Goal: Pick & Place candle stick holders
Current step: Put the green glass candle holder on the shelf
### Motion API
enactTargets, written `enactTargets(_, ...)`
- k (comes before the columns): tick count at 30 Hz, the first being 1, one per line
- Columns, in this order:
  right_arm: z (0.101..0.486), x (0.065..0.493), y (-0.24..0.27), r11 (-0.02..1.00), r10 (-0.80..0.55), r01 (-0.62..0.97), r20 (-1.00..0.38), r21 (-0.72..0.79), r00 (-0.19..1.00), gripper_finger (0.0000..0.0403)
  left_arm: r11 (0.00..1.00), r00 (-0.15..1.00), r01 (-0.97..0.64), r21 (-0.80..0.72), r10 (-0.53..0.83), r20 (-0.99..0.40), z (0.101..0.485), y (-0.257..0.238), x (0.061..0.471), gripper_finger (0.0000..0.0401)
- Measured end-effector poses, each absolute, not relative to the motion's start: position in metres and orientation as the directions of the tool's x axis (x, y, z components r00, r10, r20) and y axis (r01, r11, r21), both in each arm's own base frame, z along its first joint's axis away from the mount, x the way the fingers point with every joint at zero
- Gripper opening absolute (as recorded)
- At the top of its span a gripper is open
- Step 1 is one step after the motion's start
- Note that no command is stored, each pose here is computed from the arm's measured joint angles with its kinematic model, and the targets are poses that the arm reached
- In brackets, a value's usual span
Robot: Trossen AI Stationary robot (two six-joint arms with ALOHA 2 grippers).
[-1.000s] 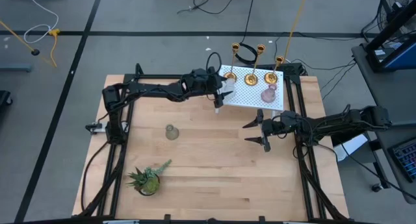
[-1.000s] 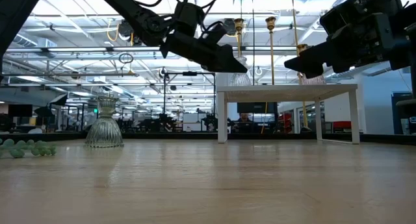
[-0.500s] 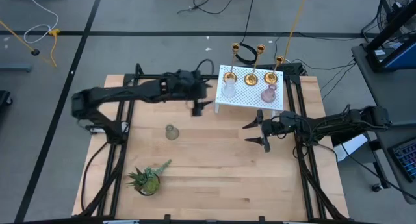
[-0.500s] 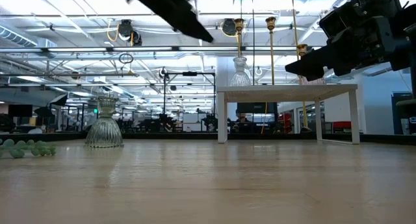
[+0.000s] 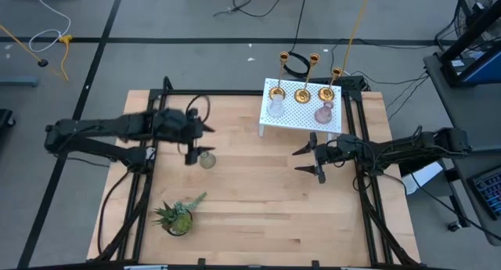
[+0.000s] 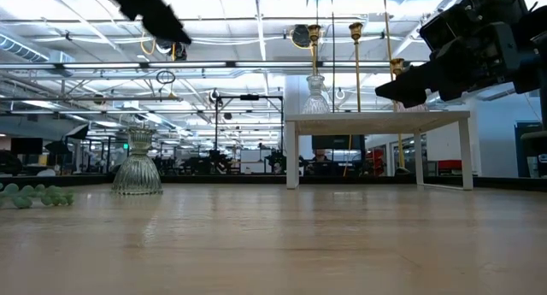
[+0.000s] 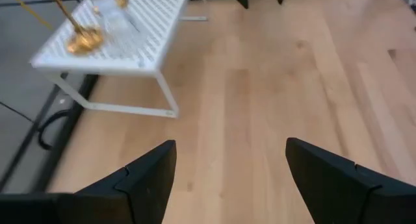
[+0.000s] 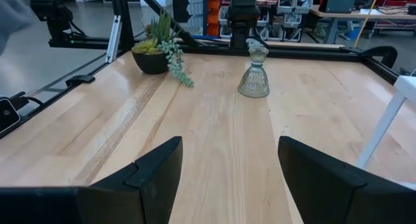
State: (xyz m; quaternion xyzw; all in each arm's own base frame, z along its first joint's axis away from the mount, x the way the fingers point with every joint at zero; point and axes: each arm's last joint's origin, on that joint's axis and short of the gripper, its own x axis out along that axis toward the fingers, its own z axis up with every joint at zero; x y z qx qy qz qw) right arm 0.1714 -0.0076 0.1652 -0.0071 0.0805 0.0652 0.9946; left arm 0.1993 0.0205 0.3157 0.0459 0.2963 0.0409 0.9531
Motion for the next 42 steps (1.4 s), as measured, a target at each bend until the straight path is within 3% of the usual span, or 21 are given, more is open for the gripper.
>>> enactTargets(7, 0.165, 0.171, -0.008, 0.991, 0.129, -0.132, -0.160, -0.012, 0.979, 0.0247, 0.992, 0.843, -0.111, -0.053, 0.066, -0.534, 0.234, 0.009, 0.169, 0.0294)
enactTargets(12, 0.165, 0.171, -0.008, 0.990, 0.129, -0.136, -0.159, -0.035, 0.979, 0.0247, 0.994, 0.845, -0.109, -0.004, 0.090, -0.528, 0.203, 0.009, 0.161, 0.0294)
enactTargets(24, 0.166, 0.171, -0.008, 0.984, 0.129, -0.145, -0.153, -0.104, 0.980, 0.0247, 0.984, 0.804, -0.179, -0.012, 0.139, -0.577, 0.165, 0.010, 0.151, 0.0294)
enactTargets(35, 0.166, 0.171, -0.008, 0.974, 0.129, -0.154, -0.153, -0.168, 0.980, 0.0247, 0.978, 0.863, -0.209, -0.011, 0.179, -0.472, 0.134, 0.011, 0.142, 0.0294)
enactTargets(42, 0.166, 0.172, -0.008, 0.973, 0.129, -0.155, -0.153, -0.172, 0.980, 0.0247, 0.950, 0.835, -0.281, -0.134, 0.173, -0.523, 0.117, 0.010, 0.134, 0.0294)
